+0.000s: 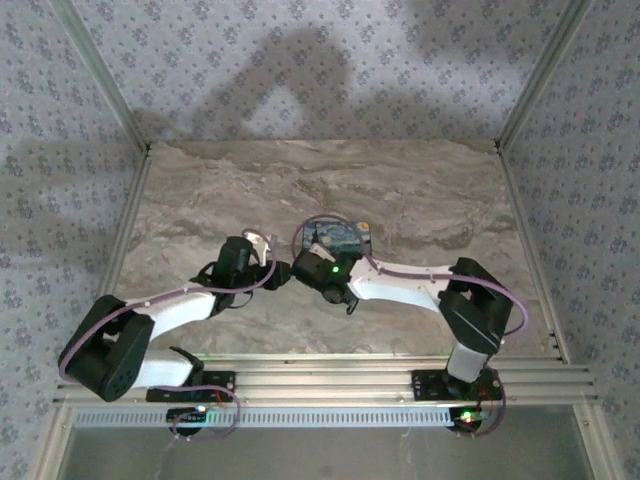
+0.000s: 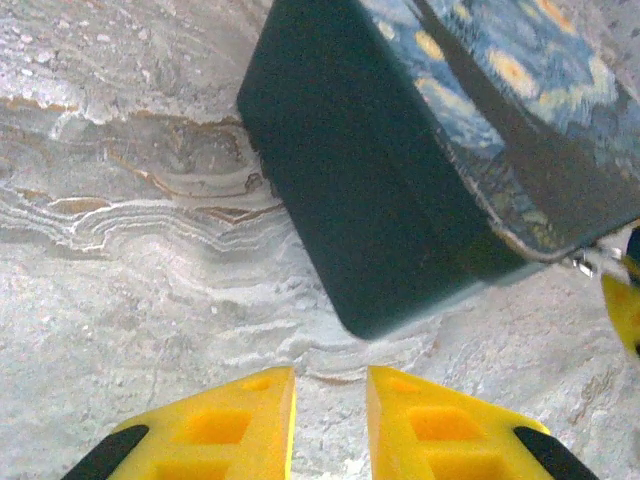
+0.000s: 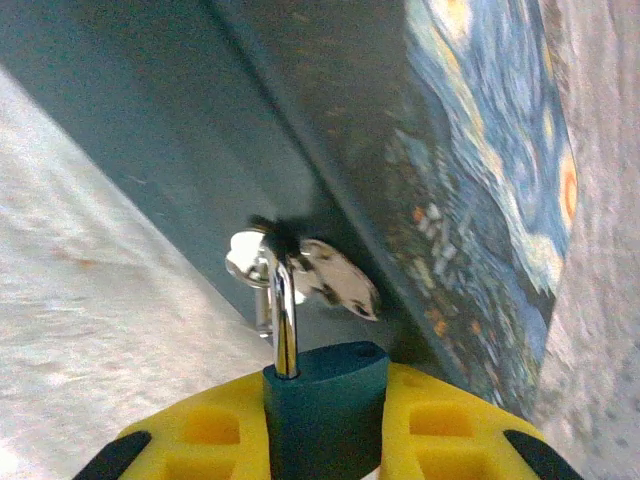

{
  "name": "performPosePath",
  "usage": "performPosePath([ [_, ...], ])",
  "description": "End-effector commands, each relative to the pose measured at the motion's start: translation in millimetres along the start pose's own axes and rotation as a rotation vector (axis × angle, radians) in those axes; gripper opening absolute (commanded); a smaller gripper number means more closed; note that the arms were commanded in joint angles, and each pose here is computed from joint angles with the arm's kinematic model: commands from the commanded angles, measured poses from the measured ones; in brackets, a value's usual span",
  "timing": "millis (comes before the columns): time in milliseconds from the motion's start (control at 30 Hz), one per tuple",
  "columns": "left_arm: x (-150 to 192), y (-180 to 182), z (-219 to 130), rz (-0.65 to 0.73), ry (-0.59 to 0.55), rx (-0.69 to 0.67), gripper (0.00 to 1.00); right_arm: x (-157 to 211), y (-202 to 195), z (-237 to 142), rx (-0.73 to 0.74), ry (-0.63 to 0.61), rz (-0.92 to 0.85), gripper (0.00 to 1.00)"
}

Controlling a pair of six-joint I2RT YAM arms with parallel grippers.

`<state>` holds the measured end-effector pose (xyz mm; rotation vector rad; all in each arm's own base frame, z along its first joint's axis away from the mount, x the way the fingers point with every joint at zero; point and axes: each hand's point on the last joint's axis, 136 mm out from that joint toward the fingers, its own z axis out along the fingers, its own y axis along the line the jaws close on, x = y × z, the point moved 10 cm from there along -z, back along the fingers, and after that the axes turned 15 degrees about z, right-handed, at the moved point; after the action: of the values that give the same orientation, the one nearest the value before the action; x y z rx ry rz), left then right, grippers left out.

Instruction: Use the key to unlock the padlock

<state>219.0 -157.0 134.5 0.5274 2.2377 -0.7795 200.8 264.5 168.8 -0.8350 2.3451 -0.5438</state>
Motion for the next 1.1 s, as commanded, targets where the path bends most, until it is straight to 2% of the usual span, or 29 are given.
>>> performPosePath([
  [0, 5, -1, -4, 0.023, 0.021, 0.015, 0.25, -8, -5, -2, 0.140, -0.027, -0.007, 0.00],
  [133, 8, 1, -3, 0.020, 0.028, 0.033, 0.25, -3, 27, -6, 0.032, -0.111, -0.176, 0.00],
  [233, 9, 4, -3, 0.002, 0.037, 0.053, 0.25, -8, 37, -15, -0.043, -0.182, -0.197, 0.00],
  [400, 13, 9, -5, -0.022, 0.032, 0.049, 0.25, -19, 30, -16, 0.024, -0.213, -0.228, 0.00],
  [533, 13, 12, -4, -0.029, 0.033, 0.051, 0.25, -21, 20, -7, 0.067, -0.187, -0.223, 0.00],
  [800, 9, 12, 1, -0.030, 0.004, 0.082, 0.25, -24, 13, -31, -0.322, -0.228, -0.114, 0.00],
  [1067, -4, 15, 10, -0.011, -0.003, 0.097, 0.24, -31, 12, -33, -0.405, -0.217, -0.102, 0.00],
])
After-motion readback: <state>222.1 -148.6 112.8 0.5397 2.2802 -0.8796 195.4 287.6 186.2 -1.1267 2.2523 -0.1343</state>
